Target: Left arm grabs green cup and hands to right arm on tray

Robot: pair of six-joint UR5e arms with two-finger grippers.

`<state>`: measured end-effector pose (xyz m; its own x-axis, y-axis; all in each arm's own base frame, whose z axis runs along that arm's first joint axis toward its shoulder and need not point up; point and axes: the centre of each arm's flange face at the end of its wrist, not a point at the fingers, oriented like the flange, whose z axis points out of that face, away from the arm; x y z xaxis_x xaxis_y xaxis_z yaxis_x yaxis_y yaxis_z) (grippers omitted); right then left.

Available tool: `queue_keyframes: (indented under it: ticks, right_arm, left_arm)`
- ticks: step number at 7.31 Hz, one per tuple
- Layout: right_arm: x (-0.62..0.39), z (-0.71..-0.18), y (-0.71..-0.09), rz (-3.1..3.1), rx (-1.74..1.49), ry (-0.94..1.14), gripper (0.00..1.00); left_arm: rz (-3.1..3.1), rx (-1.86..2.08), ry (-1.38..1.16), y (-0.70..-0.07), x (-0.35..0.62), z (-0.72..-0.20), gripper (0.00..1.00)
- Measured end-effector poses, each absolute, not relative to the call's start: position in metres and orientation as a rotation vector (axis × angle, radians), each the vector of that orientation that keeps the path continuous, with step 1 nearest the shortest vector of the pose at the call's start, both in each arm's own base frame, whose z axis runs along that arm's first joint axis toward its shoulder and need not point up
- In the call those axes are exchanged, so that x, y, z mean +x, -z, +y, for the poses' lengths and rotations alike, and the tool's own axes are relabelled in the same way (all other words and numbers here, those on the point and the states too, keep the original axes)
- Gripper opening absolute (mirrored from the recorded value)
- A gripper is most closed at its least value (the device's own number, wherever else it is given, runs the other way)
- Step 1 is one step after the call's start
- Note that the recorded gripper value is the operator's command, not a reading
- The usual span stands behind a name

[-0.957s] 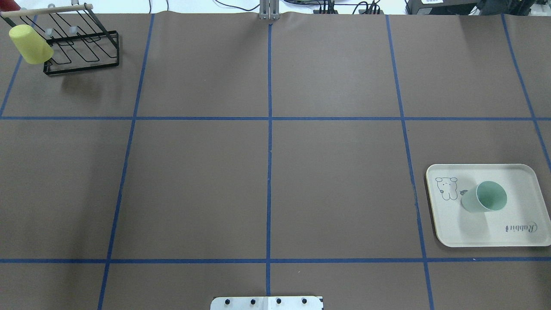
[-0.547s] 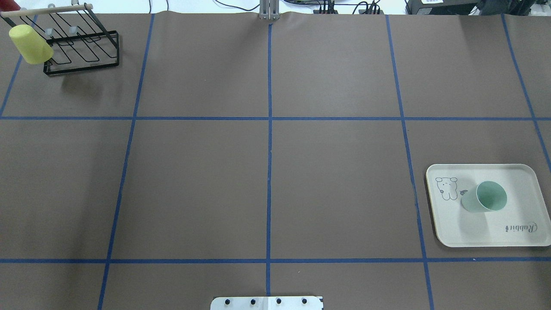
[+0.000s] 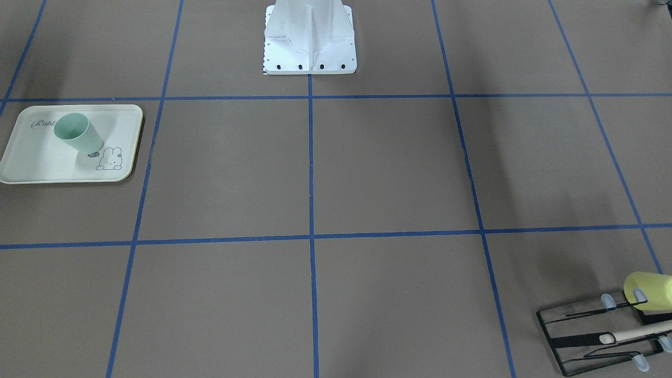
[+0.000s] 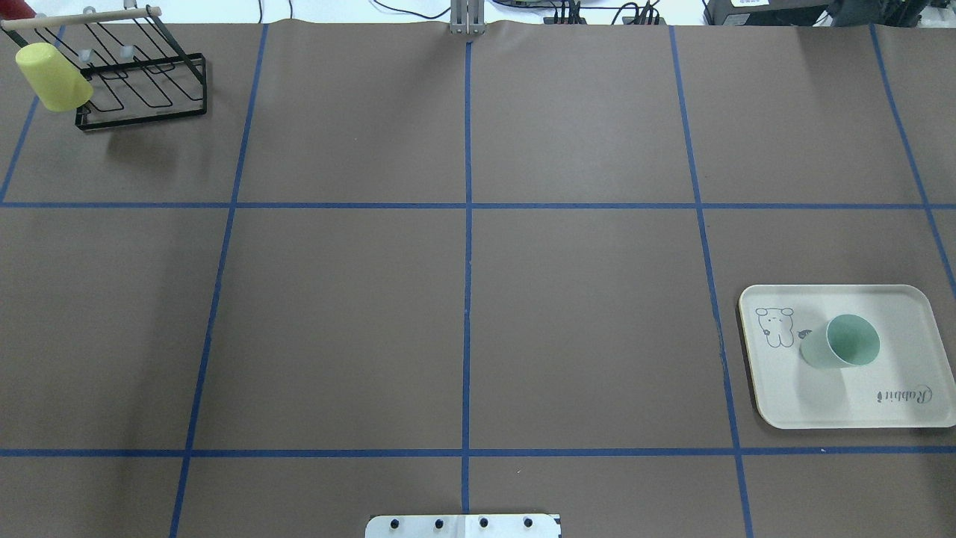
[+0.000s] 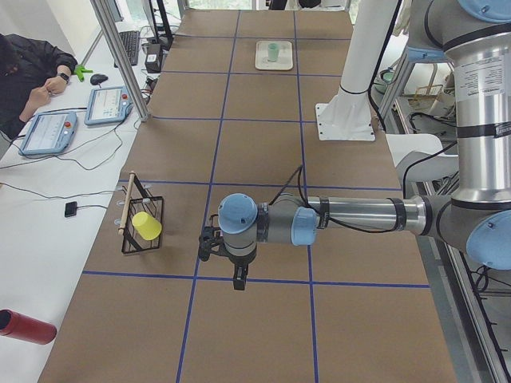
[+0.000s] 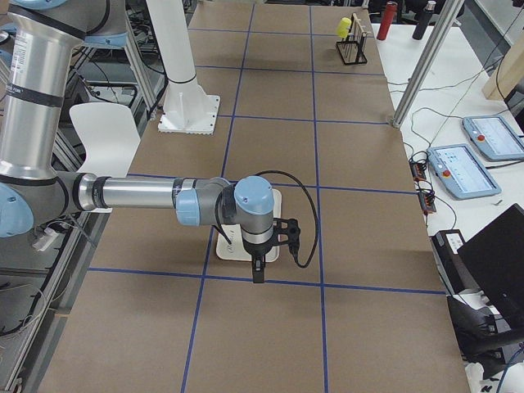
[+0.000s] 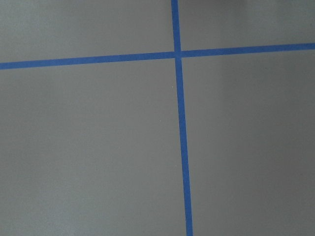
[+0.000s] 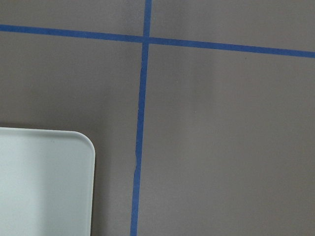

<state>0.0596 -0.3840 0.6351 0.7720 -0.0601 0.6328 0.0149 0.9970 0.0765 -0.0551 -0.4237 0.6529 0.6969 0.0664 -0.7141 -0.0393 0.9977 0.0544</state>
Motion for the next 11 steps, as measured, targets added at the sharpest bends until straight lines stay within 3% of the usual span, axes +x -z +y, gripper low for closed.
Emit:
queue_keyframes:
  ticks: [11]
  right_arm:
    - [0.052,-0.380,-0.674,-0.781,0.051,0.044,1.00]
  left_arm:
    - [0.796,0.031,-0.060,-0.656,-0.055,-0.419,1.00]
